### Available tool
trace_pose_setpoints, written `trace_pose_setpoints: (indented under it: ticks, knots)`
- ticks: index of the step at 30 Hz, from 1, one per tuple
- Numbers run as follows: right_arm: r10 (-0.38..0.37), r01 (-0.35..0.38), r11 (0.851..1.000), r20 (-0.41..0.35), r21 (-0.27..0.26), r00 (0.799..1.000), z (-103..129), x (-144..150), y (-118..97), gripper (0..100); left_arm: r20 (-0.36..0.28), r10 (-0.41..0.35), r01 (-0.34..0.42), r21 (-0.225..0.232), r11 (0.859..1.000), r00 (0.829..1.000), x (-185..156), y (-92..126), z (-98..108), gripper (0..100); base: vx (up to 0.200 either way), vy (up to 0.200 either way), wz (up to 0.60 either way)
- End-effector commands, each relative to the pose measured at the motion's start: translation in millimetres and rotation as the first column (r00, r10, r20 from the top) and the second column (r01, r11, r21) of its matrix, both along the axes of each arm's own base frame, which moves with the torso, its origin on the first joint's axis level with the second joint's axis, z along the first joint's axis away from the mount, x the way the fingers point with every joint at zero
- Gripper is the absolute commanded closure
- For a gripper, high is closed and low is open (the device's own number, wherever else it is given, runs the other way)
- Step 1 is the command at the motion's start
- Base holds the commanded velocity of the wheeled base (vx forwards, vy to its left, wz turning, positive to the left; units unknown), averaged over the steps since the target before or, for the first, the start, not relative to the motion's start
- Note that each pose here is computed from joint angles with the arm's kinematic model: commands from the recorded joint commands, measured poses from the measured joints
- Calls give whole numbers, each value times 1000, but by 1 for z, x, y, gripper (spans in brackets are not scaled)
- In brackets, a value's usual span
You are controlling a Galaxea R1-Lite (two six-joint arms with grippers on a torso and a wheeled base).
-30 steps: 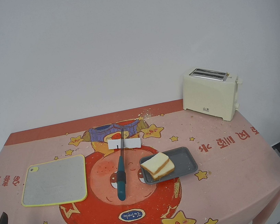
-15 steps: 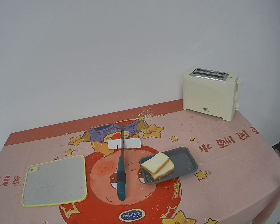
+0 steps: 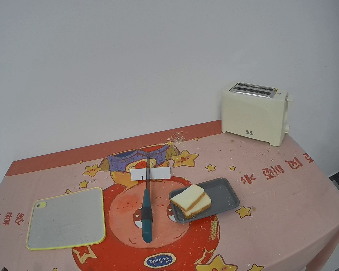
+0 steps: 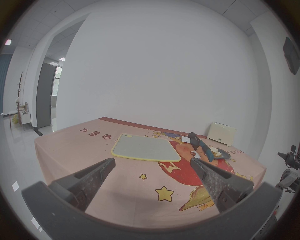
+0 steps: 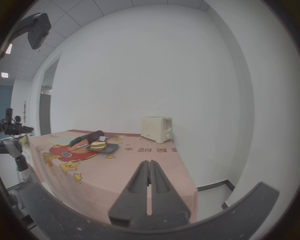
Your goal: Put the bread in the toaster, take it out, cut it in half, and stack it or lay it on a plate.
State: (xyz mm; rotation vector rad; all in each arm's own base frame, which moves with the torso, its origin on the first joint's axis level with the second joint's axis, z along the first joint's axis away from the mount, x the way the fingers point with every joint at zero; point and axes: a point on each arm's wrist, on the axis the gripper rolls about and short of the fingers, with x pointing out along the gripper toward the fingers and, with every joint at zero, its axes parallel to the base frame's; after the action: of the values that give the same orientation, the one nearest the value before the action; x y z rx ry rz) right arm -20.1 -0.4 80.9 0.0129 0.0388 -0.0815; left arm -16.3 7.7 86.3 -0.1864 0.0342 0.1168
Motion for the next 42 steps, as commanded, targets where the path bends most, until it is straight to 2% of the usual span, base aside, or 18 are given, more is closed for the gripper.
trace_pose_setpoints:
  ticks: [1, 7, 8, 12, 13, 14, 15, 16, 17, 18, 19, 27, 29, 31, 42]
  knots:
    - [-2, 2, 1000, -14, 1, 1000, -4, 1, 0, 100, -11, 152, -152, 7, 988, 988, 0, 1, -2, 0, 0, 0, 0]
    - [-3, 3, 1000, -12, 7, 1000, -4, 1, 0, 100, 2, 145, -145, -3, 989, 989, 1, 1, -2, 0, 0, 0, 0]
    - [-7, 7, 1000, -12, 12, 1000, -4, 1, 0, 100, 19, 203, -203, -1, 979, 979, -2, 0, -3, 0, 0, 0, 0]
    - [-5, 5, 1000, -10, 12, 1000, -3, 1, 0, 100, 34, 198, -199, 4, 980, 980, -2, -1, -3, 0, 0, 0, 0]
    - [-4, 4, 1000, -10, 13, 1000, -3, 1, 0, 100, 58, 162, -163, 7, 987, 985, -3, -1, -3, 0, 0, 0, 0]
    - [-2, 2, 1000, -9, 12, 1000, -3, 1, 0, 100, 84, 91, -94, 28, 995, 992, -5, -3, -4, 0, 0, 0, 0]
    - [-2, 2, 1000, -9, 12, 1000, -3, 1, 0, 100, 84, 91, -94, 28, 995, 992, -5, -3, -4, 0, 0, 0, 0]
    - [0, 0, 1000, -8, 7, 1000, -3, 1, 0, 100, 78, -62, 53, 117, 992, 995, -5, -6, -4, 0, 0, 0, 0]
    - [1, -1, 1000, -6, 5, 1000, -3, 1, 0, 100, 43, -128, 119, 172, 978, 991, -5, -7, -6, 0, 0, 0, 0]
    - [3, -3, 1000, -8, 4, 1000, -4, 1, 0, 100, 14, -148, 143, 189, 972, 989, -5, -8, -9, 0, 0, 0, 0]
    - [3, -3, 1000, -6, 2, 1000, -3, 1, 0, 100, -11, -150, 149, 191, 970, 989, -5, -8, -11, 0, 0, 0, 0]
    - [6, -6, 1000, -9, -5, 1000, -3, 1, 0, 100, 13, -103, 100, 159, 982, 995, -6, -7, -11, 0, 0, 0, 0]
    - [30, -30, 999, -12, -25, 999, -4, 1, 0, 100, 17, -103, 99, 162, 982, 995, -6, -7, -11, 0, 0, 0, 0]
    - [93, -92, 995, 26, -38, 995, -4, -2, 1, 100, 24, -106, 101, 170, 980, 994, -6, -7, -10, 0, 0, 0, 0]
    - [93, -92, 995, 39, -28, 995, -5, -3, 0, 100, 18, -109, 103, 202, 974, 994, -6, -7, -11, 0, 0, 0, 0]
